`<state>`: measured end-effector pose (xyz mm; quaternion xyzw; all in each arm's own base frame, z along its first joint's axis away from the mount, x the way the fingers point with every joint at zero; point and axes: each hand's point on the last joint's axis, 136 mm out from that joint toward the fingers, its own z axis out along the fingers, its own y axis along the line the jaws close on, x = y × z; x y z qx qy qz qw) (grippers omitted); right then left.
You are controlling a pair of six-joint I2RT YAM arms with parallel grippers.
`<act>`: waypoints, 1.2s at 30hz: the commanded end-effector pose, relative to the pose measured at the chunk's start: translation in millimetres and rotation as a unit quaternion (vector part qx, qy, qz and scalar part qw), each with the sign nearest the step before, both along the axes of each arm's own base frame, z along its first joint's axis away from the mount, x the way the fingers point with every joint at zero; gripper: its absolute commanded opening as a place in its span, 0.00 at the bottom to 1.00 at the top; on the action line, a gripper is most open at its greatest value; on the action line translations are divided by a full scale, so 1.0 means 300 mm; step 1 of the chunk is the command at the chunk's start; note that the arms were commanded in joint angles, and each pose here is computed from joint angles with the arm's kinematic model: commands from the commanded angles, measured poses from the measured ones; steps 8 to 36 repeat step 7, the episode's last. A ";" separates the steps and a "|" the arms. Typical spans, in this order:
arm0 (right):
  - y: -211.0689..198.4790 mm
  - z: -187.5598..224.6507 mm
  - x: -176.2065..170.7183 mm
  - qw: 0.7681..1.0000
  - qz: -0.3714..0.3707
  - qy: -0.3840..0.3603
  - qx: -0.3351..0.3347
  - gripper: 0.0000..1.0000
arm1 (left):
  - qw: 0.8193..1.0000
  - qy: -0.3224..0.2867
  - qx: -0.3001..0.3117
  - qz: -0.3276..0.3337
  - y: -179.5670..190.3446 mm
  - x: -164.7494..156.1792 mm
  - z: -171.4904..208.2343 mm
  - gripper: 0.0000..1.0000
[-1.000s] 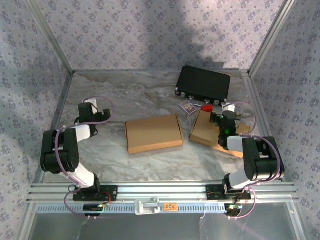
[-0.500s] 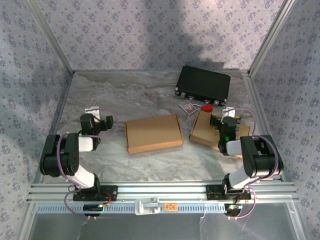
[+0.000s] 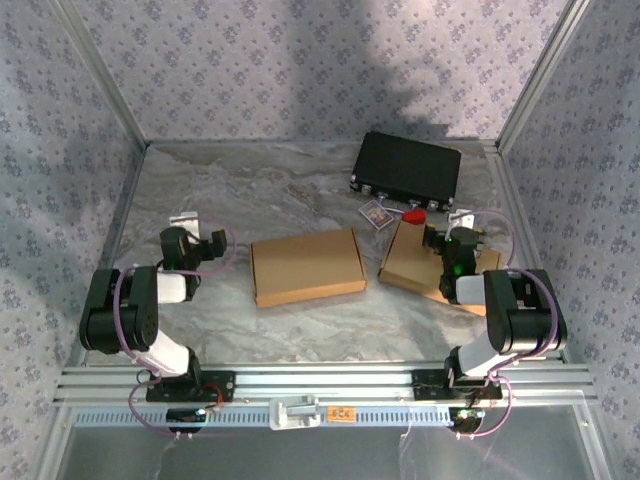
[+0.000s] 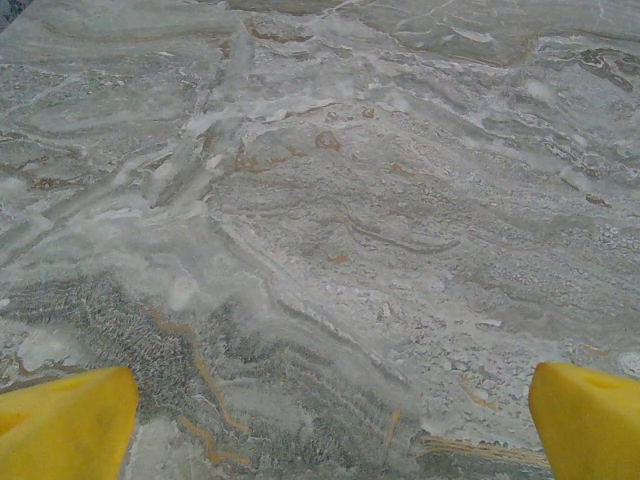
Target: Fold the paper box
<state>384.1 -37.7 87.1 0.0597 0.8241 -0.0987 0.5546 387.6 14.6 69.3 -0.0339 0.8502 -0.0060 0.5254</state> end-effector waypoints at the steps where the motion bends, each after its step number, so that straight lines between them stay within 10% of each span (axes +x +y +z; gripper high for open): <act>1: 0.006 0.003 0.007 1.000 0.001 -0.001 0.002 0.99 | 0.999 -0.033 0.006 -0.005 -0.005 0.037 0.062 1.00; 36: 0.015 0.003 -0.005 1.000 0.006 -0.006 -0.002 0.99 | 0.999 -0.034 0.006 -0.006 -0.006 0.037 0.063 1.00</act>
